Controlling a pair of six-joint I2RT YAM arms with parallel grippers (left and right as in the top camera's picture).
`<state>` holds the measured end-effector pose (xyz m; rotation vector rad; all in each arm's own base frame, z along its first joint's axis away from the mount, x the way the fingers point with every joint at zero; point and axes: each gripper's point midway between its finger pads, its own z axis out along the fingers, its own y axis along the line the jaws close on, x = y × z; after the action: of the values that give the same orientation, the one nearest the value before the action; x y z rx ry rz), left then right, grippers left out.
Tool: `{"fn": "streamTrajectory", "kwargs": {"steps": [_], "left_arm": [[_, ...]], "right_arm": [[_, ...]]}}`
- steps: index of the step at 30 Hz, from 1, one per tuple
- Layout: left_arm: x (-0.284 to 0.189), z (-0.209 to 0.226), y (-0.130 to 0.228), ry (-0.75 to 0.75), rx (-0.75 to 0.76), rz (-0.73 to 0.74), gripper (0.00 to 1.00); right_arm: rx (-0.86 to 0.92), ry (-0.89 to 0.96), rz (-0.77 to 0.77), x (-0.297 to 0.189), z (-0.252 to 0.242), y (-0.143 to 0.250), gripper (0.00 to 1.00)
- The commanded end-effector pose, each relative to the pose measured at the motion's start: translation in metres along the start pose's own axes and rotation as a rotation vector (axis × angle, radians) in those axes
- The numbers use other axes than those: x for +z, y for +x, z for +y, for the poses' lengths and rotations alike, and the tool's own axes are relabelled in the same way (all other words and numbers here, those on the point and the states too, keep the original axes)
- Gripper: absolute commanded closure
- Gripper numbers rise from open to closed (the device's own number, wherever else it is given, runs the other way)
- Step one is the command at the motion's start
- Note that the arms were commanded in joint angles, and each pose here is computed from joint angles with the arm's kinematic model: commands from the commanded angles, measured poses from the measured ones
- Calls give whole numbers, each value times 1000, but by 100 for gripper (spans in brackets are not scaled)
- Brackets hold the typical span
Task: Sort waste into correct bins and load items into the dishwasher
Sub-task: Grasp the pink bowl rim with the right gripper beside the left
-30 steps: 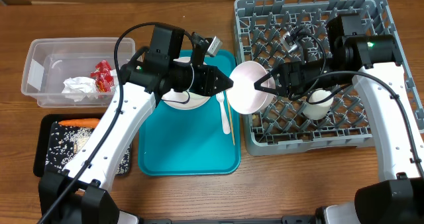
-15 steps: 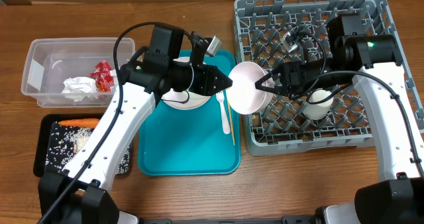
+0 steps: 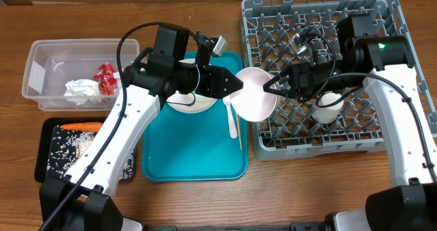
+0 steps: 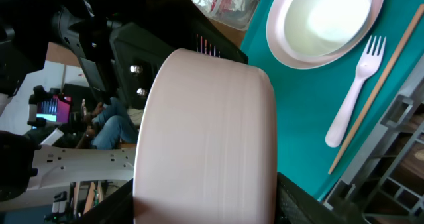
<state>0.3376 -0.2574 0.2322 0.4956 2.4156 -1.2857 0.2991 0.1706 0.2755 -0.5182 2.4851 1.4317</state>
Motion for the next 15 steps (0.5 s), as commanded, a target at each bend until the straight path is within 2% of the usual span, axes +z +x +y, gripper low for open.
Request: {"fn": "streamTrajectory", "kwargs": {"steps": [1,15], "left_arm": [[-2,-5,-9,1,25,-18,53],[-3,-5,-10,3,26,-21,48]], "right_arm": [[-15,-27,-7,1,7,-1,43],[-21,26,1,1,-2,0,44]]}}
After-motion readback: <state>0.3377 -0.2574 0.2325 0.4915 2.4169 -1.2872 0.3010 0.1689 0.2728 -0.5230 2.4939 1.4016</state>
